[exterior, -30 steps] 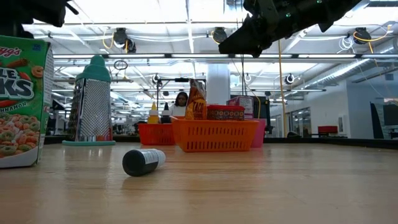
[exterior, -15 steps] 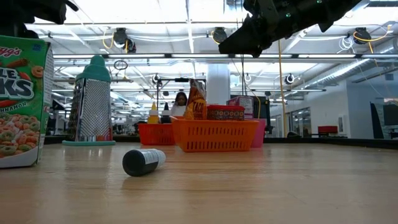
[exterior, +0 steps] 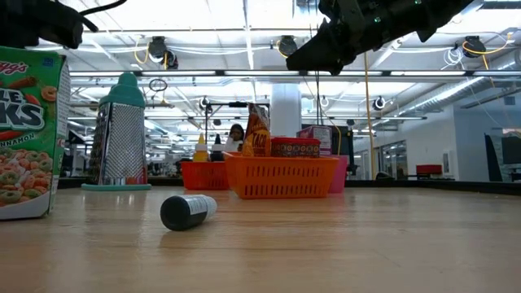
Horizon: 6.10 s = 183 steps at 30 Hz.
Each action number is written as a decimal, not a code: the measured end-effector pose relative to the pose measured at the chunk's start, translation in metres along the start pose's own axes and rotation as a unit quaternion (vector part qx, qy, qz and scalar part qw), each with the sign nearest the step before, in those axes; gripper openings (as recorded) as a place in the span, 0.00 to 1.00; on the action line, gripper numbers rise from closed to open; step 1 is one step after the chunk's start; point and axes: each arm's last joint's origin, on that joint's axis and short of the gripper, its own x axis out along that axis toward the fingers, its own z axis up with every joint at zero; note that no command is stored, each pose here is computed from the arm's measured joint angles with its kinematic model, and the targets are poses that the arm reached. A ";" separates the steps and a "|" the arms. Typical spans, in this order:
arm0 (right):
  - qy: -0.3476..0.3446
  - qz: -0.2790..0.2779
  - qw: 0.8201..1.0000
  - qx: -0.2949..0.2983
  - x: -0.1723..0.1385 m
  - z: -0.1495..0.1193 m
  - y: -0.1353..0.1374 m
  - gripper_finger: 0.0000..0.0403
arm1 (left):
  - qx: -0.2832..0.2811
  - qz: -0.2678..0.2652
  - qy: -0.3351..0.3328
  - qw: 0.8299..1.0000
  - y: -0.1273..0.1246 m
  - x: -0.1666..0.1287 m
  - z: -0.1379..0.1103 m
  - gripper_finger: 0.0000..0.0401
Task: Pick & Place Kitchen Items
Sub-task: Put the blue cereal box into the pink bin, then put the green cereal box into the pink bin
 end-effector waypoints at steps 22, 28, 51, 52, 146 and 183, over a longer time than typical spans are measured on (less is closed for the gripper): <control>0.001 0.000 1.000 -0.002 0.000 0.000 0.000 0.23 | 0.020 -0.030 0.008 0.999 -0.001 0.015 -0.002 0.01; 0.001 0.000 1.000 -0.005 0.000 0.000 0.000 0.23 | 0.037 -0.031 -0.037 0.998 -0.007 -0.003 0.006 0.00; 0.008 0.000 1.000 -0.005 0.000 -0.002 0.000 0.23 | 0.049 0.074 -0.218 0.972 0.001 -0.069 0.094 0.00; 0.010 0.000 1.000 -0.005 0.000 -0.002 0.000 0.23 | 0.059 0.069 -0.221 0.971 0.002 -0.070 0.101 0.00; -0.003 0.000 1.000 0.011 -0.002 -0.025 0.001 0.23 | 0.123 0.153 -0.192 0.962 0.164 0.007 0.321 0.30; -0.003 0.000 1.000 0.010 -0.002 -0.025 0.001 0.23 | 0.175 -0.023 -0.137 0.975 -0.043 -0.095 0.182 0.30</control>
